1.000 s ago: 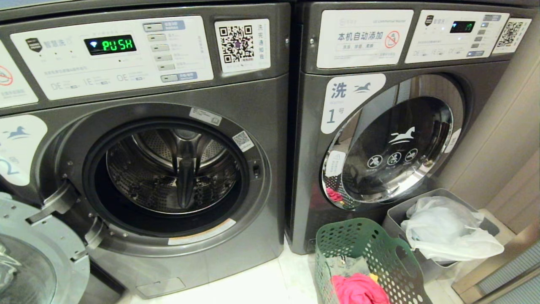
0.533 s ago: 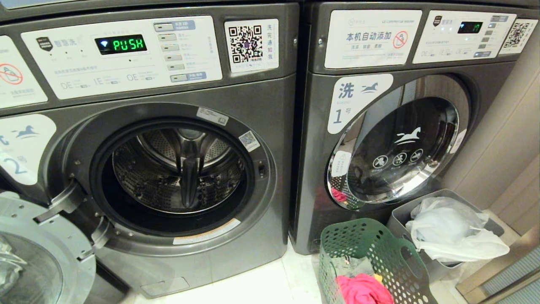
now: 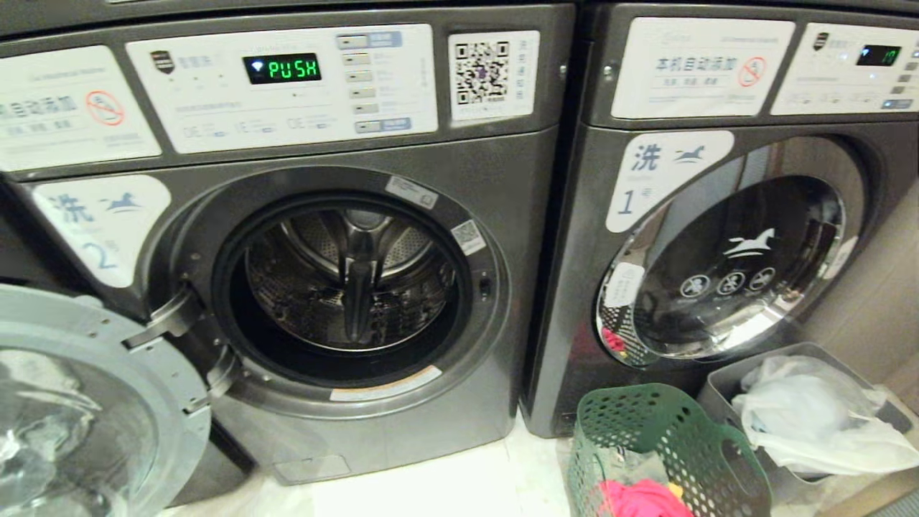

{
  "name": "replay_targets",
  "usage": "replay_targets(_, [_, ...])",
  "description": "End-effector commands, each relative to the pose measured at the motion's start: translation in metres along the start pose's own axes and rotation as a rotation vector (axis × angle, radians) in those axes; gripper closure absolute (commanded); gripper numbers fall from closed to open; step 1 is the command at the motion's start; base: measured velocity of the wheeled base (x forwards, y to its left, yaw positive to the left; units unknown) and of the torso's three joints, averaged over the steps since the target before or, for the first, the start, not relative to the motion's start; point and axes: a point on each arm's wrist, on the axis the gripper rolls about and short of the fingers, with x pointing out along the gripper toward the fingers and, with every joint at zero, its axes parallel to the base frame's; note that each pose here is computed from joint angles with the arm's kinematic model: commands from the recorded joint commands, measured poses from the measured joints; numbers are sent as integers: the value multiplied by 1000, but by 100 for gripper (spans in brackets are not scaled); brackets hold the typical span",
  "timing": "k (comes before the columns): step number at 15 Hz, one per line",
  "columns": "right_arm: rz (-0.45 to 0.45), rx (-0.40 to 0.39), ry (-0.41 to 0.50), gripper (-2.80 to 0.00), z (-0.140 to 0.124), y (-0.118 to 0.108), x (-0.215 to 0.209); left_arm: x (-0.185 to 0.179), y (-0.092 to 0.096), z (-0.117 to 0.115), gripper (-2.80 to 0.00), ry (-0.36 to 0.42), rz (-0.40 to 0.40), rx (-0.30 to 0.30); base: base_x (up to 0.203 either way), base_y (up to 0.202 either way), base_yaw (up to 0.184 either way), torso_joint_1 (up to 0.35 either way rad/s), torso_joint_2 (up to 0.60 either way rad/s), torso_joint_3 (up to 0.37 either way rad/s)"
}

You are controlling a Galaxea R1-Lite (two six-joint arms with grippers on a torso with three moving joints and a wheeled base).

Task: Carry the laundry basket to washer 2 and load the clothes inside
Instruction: Place the clothes into the washing machine

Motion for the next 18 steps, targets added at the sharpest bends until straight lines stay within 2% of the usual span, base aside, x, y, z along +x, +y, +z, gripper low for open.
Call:
replay_targets(1, [1, -1, 2, 0, 0, 0, 0, 0, 0, 0, 0, 0, 0, -1, 1, -8, 177, 2, 2, 5])
replay_targets(7, [0, 5, 4, 0, 0, 0, 0, 0, 0, 0, 0, 0, 1, -1, 0, -9, 138, 2, 5, 3])
replay_targets(18, [-5, 8, 4, 0, 0, 0, 0, 0, 0, 0, 0, 0, 2, -2, 0, 0, 0, 0, 0, 0])
